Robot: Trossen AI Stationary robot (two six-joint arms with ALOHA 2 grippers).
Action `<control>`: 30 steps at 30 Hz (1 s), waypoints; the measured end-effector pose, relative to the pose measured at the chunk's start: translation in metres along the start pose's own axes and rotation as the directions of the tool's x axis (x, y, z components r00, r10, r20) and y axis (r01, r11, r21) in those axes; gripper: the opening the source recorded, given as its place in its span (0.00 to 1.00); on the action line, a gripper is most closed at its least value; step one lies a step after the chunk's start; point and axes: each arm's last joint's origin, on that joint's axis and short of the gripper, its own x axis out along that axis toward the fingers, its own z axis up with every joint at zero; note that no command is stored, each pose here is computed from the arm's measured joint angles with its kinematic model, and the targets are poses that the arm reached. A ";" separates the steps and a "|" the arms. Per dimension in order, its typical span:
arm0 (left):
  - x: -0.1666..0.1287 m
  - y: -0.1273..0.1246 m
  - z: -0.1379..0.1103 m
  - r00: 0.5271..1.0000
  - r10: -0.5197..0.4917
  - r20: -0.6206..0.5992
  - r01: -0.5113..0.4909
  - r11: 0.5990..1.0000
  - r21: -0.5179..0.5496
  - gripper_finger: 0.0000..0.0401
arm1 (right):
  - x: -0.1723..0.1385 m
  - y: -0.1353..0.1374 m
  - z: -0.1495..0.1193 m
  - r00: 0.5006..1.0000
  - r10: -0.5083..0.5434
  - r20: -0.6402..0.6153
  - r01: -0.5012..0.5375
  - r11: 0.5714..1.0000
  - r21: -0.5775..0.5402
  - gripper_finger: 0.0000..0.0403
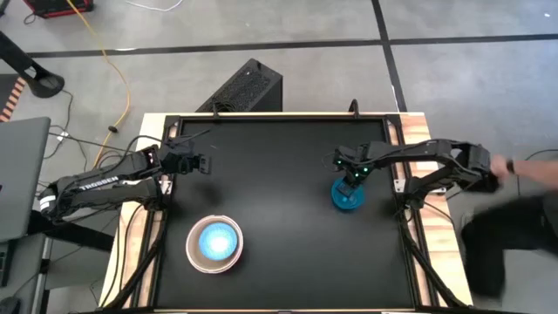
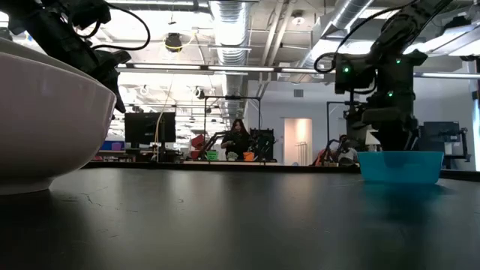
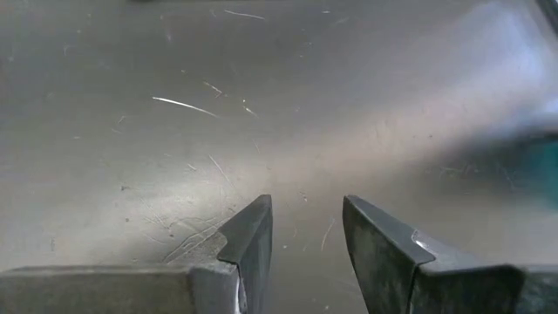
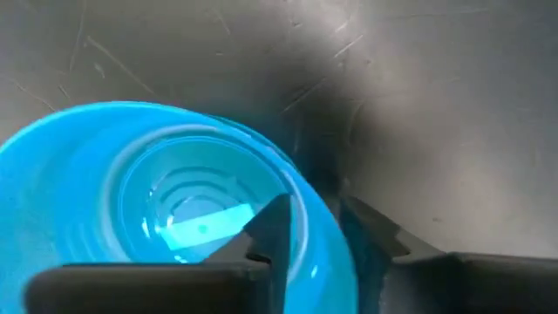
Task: Nest bowls inside each other
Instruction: Stack the blue bowl on top of the blue patterned bowl
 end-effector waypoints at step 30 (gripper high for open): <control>0.000 -0.003 -0.001 0.995 -0.078 -0.059 0.087 0.982 0.167 0.32 | -0.096 0.176 0.081 0.896 0.322 0.307 -0.302 0.947 -0.111 0.00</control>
